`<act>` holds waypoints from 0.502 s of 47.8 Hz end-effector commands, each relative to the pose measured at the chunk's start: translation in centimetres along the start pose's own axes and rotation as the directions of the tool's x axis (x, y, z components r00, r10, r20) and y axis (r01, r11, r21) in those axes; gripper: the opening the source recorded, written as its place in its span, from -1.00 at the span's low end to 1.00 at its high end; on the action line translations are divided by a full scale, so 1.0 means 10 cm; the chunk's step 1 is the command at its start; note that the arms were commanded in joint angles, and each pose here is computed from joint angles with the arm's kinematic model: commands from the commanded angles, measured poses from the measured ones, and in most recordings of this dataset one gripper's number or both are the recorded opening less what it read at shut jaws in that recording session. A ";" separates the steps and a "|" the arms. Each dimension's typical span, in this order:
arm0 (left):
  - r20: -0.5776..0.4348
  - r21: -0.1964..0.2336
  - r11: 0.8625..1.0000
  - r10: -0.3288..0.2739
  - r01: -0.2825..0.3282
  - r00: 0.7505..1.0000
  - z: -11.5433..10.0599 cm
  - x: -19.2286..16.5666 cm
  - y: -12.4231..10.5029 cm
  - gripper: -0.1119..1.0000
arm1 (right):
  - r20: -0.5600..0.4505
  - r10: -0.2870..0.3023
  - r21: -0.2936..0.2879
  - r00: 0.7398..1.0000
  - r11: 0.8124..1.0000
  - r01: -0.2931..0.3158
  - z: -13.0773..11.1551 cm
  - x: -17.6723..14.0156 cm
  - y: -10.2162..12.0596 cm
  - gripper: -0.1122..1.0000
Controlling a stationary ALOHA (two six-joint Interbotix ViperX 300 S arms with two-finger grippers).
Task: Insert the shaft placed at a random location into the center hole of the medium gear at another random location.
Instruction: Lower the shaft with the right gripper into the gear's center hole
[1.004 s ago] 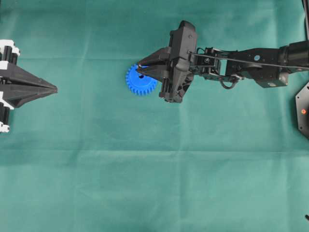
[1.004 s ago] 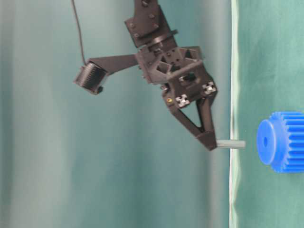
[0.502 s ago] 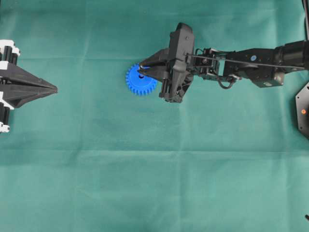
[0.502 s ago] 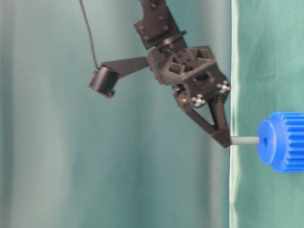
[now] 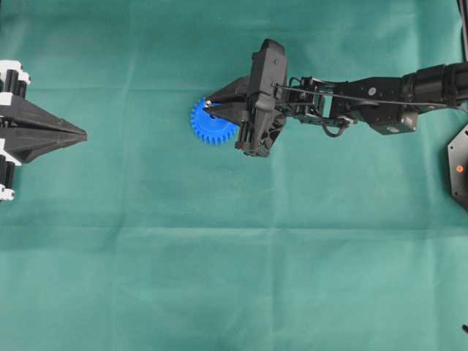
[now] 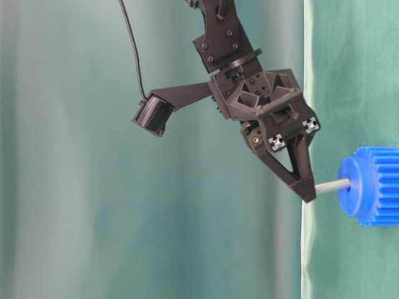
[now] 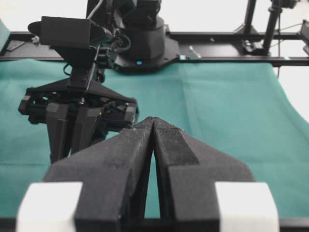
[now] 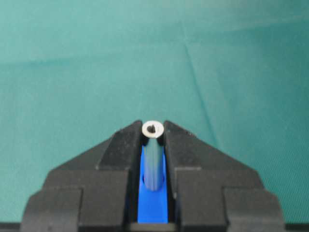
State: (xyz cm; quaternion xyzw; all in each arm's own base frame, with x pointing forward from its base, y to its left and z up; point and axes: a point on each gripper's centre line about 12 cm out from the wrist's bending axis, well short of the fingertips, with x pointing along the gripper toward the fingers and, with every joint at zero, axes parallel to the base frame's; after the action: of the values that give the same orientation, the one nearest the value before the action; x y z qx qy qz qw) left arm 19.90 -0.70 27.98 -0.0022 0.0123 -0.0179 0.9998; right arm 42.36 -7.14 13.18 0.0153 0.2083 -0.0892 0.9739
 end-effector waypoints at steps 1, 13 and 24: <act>0.018 0.003 1.000 -0.002 0.002 1.000 0.08 0.03 0.00 -0.80 | 0.017 -0.001 0.000 1.000 1.000 0.001 0.06 -0.01 0.00 -0.56; 0.020 0.002 1.000 -0.002 0.002 1.000 0.09 0.02 0.00 -0.80 | 0.063 -0.001 -0.010 0.998 1.000 0.002 0.24 -0.12 -0.01 -0.55; 0.021 0.002 1.000 -0.002 0.002 1.000 0.09 0.02 0.00 -0.80 | 0.087 0.001 -0.018 0.996 1.000 0.000 0.33 -0.16 0.00 -0.56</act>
State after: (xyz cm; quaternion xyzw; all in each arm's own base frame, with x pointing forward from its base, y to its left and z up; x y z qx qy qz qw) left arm 19.90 -0.66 27.98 -0.0022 0.0123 -0.0170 0.9998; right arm 41.92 -7.19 14.96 0.0139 0.1918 -0.0904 0.9772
